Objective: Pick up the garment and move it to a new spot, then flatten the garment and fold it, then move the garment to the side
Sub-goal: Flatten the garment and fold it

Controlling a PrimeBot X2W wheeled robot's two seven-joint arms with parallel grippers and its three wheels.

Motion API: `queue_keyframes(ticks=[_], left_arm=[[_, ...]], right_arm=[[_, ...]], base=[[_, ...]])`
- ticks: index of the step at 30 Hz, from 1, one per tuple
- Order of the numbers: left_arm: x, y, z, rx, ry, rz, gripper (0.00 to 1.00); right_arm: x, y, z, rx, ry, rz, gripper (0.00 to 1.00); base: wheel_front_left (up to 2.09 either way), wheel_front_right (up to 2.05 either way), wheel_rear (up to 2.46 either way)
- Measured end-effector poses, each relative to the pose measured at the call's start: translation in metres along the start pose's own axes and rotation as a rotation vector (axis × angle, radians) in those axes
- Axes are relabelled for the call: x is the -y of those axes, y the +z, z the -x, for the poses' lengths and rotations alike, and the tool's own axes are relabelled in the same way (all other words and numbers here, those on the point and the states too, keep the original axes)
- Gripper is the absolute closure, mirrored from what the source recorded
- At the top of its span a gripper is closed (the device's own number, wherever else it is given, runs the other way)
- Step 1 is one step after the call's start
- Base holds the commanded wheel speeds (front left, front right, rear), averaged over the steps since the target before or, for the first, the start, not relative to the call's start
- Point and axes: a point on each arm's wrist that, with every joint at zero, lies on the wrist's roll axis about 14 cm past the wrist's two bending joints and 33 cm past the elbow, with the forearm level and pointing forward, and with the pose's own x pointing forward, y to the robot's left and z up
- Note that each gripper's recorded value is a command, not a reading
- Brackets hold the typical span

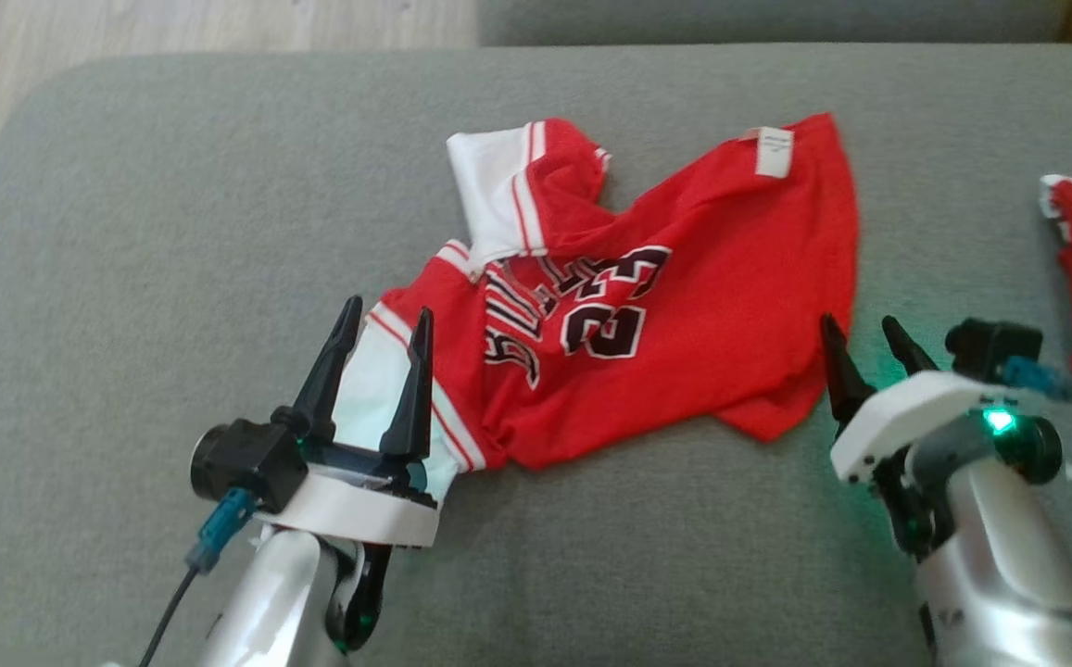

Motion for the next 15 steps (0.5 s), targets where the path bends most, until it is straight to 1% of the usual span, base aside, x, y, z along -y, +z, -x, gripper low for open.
queue_keyframes(ticks=[4, 7, 8, 9, 12, 15], left_arm=[[-0.01, -0.003, 0.003, -0.011, 0.028, -0.002, 0.0], [-0.015, -0.002, 0.002, -0.008, 0.039, -0.008, 0.0], [-0.016, -0.001, 0.002, -0.006, 0.042, -0.009, 0.0], [-0.017, 0.0, 0.002, -0.004, 0.044, -0.01, 0.0], [-0.017, 0.0, 0.002, -0.003, 0.044, -0.011, 0.0], [-0.014, 0.002, 0.001, 0.003, 0.038, -0.01, 0.0]], right_arm=[[0.001, -0.019, -0.018, -0.121, -0.011, -0.025, 0.0], [-0.004, -0.018, -0.031, -0.149, 0.002, -0.02, 0.0], [-0.007, -0.016, -0.035, -0.158, 0.01, -0.014, 0.35], [-0.01, -0.013, -0.039, -0.159, 0.017, -0.003, 1.0], [-0.012, -0.008, -0.042, -0.143, 0.019, 0.06, 1.0], [-0.001, -0.002, -0.04, -0.111, -0.012, 0.121, 1.0]], base=[[0.0, 0.0, 0.0], [0.0, 0.0, 0.0], [0.0, 0.0, 0.0], [0.0, 0.0, 0.0], [0.0, 0.0, 0.0], [0.0, 0.0, 0.0]])
